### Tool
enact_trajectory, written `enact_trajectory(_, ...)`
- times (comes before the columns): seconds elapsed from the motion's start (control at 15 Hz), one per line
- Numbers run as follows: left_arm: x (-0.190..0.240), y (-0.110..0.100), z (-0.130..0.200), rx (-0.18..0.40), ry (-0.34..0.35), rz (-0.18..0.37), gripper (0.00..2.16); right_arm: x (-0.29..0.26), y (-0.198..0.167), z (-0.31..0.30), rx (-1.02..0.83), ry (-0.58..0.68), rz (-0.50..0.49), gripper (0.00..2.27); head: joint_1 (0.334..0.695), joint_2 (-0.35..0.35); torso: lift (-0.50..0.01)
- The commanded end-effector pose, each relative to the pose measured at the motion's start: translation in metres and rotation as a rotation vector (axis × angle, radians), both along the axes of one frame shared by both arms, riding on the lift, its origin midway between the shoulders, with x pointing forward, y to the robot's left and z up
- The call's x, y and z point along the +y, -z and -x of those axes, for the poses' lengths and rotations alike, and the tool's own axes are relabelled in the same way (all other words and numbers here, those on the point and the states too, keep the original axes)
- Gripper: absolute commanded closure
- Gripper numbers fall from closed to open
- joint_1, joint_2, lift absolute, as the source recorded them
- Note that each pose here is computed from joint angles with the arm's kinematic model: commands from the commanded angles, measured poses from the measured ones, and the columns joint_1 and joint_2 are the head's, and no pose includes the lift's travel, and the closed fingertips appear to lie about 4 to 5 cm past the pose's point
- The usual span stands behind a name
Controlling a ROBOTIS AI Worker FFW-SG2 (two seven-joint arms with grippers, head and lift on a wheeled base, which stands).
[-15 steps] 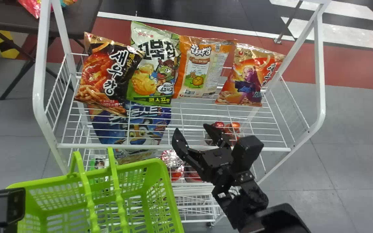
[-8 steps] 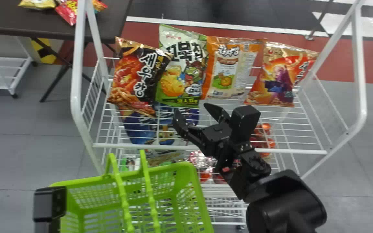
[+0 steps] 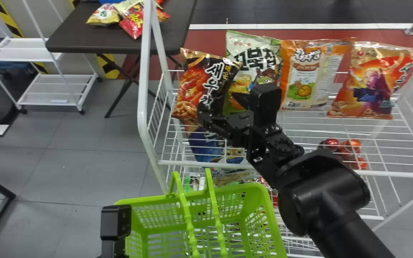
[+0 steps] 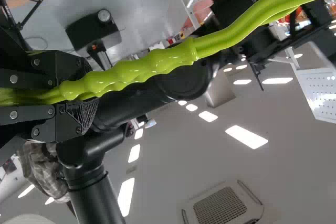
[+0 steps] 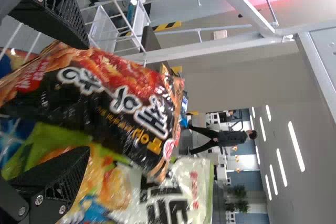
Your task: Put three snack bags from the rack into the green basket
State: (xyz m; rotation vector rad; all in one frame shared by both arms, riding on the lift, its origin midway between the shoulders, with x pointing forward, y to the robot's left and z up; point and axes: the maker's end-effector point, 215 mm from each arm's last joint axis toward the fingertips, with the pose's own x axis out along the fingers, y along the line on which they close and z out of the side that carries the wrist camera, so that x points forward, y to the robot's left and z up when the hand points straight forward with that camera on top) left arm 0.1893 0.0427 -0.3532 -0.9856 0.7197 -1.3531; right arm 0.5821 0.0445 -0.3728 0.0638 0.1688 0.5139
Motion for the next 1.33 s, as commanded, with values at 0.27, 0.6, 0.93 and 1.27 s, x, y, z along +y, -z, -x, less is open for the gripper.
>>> enact_trajectory(0.27, 0.008, 0.001, -0.001, 0.009, -0.021, 0.004, 2.15, 0.029, 0.011, -0.021, -0.029, -0.064, 0.077, 0.66, 0.695, 0.156, 0.0)
enact_trajectory(0.6, 0.011, -0.002, -0.001, 0.006, -0.026, 0.013, 2.15, 0.036, 0.019, -0.015, -0.004, -0.091, 0.112, 2.24, 0.695, 0.187, 0.0)
enact_trajectory(0.93, 0.013, -0.003, -0.002, 0.004, -0.028, 0.019, 2.15, 0.04, 0.0, 0.005, 0.0, -0.1, 0.13, 2.25, 0.695, 0.201, 0.0)
enact_trajectory(1.27, 0.022, -0.007, -0.006, -0.002, -0.05, 0.023, 2.15, -0.016, -0.008, 0.029, 0.03, -0.042, 0.216, 2.25, 0.695, 0.178, 0.0)
